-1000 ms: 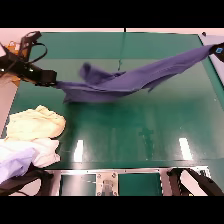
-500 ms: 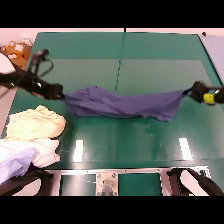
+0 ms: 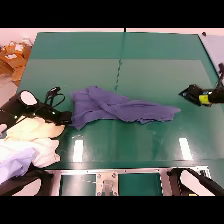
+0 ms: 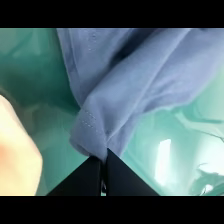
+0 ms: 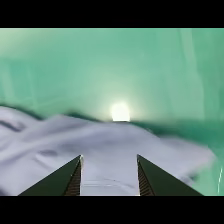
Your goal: Fold the shirts.
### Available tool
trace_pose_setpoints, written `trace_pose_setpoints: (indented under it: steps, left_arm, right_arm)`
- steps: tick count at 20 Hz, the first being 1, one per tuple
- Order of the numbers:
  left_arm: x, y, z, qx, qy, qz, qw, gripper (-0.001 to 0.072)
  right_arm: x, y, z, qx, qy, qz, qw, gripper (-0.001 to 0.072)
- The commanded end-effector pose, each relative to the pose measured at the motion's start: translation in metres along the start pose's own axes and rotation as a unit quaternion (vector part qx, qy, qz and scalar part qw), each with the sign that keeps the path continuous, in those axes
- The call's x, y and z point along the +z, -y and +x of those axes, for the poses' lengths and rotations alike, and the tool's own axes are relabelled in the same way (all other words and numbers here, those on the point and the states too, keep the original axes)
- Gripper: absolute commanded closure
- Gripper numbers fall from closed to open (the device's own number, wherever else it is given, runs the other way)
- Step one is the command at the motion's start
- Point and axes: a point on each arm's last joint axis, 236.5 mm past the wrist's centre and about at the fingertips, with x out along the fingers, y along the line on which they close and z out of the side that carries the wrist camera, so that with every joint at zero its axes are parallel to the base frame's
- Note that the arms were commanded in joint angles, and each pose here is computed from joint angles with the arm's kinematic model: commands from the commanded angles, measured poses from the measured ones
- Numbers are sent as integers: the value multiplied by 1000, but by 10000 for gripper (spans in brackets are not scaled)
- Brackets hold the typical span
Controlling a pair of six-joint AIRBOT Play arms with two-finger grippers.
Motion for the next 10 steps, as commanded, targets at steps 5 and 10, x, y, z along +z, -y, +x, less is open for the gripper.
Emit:
trace_pose_setpoints:
  steps: [5,10]
  left_arm:
    - [8,-6,6,6,26,-5,1000,683]
    - [7,-6,6,5,24,-5,1000,683]
  right_arm:
    - [-125,-136,61,94,-130,-241,957,208]
    - [-223,-159,125,80,-222,-364,901,210]
